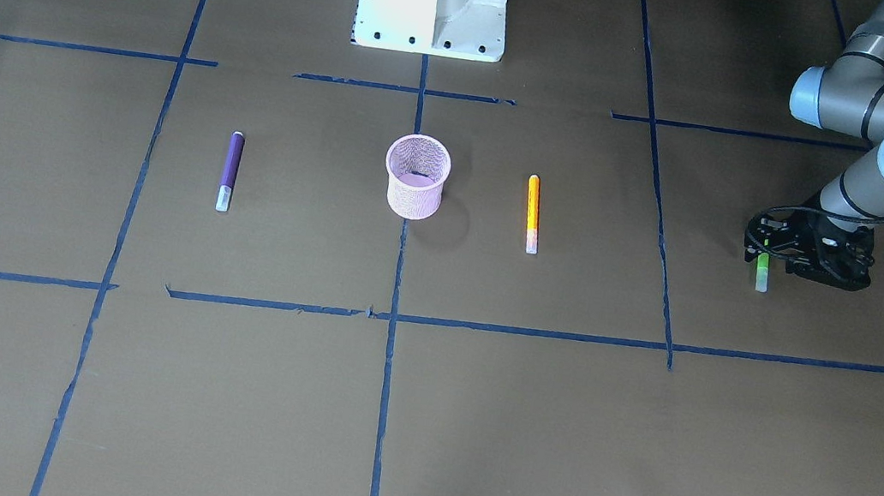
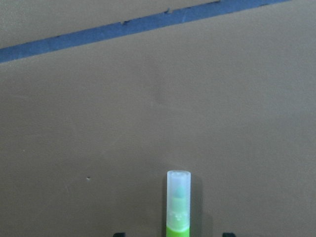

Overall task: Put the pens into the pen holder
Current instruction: 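Lower the left gripper onto the green highlighter and close on it, then lift the green highlighter with the left gripper toward the pink cup, then lower the green highlighter into the pink cup and open the left gripper, then withdraw the left gripper away from the cup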

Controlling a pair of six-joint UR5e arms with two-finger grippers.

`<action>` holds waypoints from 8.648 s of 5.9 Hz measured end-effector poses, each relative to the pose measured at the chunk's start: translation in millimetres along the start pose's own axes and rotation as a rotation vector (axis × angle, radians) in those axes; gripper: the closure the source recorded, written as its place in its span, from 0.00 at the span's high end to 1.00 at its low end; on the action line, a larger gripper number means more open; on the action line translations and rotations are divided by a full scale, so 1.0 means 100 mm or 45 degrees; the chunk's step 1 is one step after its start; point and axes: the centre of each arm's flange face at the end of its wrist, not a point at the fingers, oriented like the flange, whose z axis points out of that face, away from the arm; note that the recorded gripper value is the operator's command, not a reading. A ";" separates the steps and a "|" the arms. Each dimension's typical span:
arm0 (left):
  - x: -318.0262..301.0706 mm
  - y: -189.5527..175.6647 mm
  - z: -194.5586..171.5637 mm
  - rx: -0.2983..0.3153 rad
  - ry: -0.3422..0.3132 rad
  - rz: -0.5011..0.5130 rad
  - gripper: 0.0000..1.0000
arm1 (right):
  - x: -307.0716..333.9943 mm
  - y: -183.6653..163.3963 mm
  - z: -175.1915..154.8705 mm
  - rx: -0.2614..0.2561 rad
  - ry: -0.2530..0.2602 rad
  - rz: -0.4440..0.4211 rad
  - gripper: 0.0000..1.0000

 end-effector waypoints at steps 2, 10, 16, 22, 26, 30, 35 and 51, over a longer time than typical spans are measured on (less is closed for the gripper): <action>-0.01 0.00 0.02 -0.008 0.000 -0.002 0.50 | 0.00 0.00 0.00 0.000 -0.001 0.000 1.00; 0.31 -0.14 -0.56 0.167 0.019 0.061 0.00 | -0.01 0.00 0.00 0.001 -0.005 0.001 1.00; 2.13 -0.28 -2.09 0.891 0.076 0.096 0.00 | -0.02 0.00 0.00 0.000 -0.027 0.003 1.00; 4.25 0.37 -1.66 1.074 0.153 -0.295 0.00 | -0.01 0.01 0.01 -0.002 -0.026 0.004 1.00; 5.07 0.49 -1.26 1.071 0.160 -0.344 0.00 | 0.01 0.02 0.03 -0.009 -0.025 0.008 1.00; 5.33 0.45 -1.03 1.054 0.154 -0.381 0.55 | 0.04 0.03 0.06 -0.015 -0.024 0.014 1.00; 5.30 0.49 -1.34 1.060 0.180 -0.288 1.00 | 0.04 0.02 0.06 -0.014 -0.024 0.014 1.00; 2.72 -0.12 -2.24 0.127 -0.115 0.223 1.00 | 0.67 -0.16 1.71 0.086 0.053 -0.168 0.71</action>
